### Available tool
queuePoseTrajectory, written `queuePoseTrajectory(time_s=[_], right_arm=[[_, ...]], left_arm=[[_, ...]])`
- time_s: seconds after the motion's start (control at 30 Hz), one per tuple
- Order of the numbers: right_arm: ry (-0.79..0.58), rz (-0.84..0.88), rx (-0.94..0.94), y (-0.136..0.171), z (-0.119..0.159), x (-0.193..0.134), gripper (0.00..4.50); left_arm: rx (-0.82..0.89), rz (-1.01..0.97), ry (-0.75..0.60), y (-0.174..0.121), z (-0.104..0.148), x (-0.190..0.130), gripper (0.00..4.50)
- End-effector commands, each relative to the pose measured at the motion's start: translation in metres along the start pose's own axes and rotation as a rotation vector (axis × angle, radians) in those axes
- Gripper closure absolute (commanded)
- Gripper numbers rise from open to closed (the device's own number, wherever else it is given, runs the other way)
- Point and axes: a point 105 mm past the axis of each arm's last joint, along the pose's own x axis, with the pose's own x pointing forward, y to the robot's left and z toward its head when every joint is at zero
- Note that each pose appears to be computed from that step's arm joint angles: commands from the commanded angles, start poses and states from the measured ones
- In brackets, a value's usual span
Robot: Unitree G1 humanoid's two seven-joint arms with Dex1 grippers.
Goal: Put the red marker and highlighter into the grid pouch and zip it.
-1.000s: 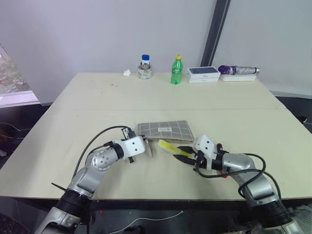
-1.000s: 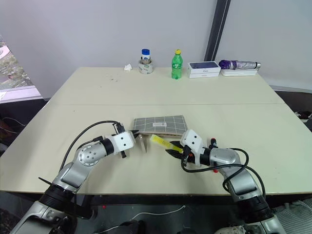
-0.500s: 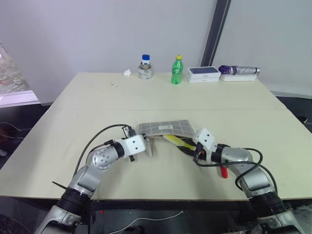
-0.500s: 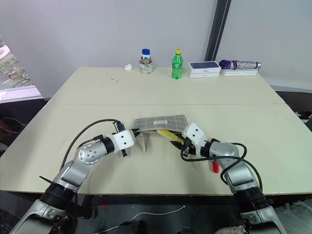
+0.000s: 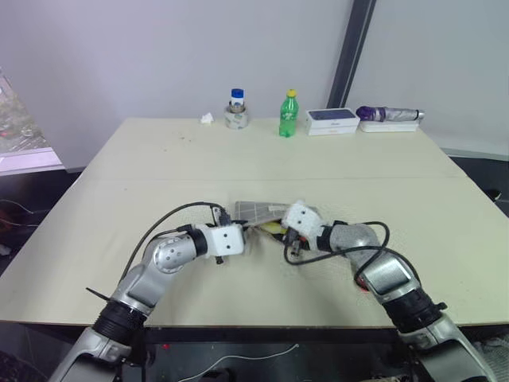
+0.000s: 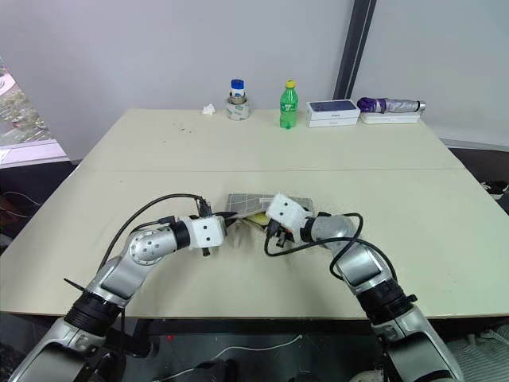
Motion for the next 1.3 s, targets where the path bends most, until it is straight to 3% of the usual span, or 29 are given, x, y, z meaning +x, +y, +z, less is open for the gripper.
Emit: queuePoseTrajectory(time_s=[0.03, 0.07, 0.17, 0.3, 0.33, 0.5, 0.77, 0.87, 1.03, 1.3], right_arm=[[-0.063, 0.043, -0.196, 0.008, 0.017, 0.002, 3.59], [-0.066, 0.067, -0.202, 0.009, 0.014, 0.000, 3.59], [-0.124, 0.061, -0.152, 0.003, 0.017, -0.008, 2.16], [-0.140, 0.045, -0.231, 0.000, 0.019, -0.013, 0.18], [-0.135, 0.065, -0.260, 0.004, 0.017, -0.015, 0.08], [-0.178, 0.043, -0.145, 0.005, 0.017, -0.032, 0.08], [-0.351, -0.010, 0.282, 0.015, 0.029, -0.083, 0.08], [-0.472, -0.141, 0.506, 0.009, 0.030, -0.105, 0.08], [-0.150, -0.615, 0.496, 0.027, -0.028, -0.123, 0.08], [0.103, -0.845, 0.479, 0.050, -0.074, -0.144, 0.08]], left_arm=[[0.031, 0.035, -0.083, 0.010, 0.018, -0.003, 4.50], [0.029, 0.037, -0.078, 0.010, 0.017, -0.004, 4.50], [0.028, 0.037, -0.068, 0.009, 0.014, -0.006, 4.50], [0.020, 0.040, -0.058, 0.008, 0.011, -0.009, 4.50], [0.017, 0.043, -0.050, 0.008, 0.010, -0.010, 4.50], [0.016, 0.055, -0.026, 0.007, 0.007, -0.014, 4.50], [0.011, 0.079, 0.026, 0.010, -0.006, -0.021, 4.50], [0.012, 0.083, 0.032, 0.009, -0.008, -0.022, 4.50], [0.008, 0.096, 0.036, 0.009, -0.012, -0.021, 4.50], [0.004, 0.097, 0.006, 0.007, -0.008, -0.012, 4.50]])
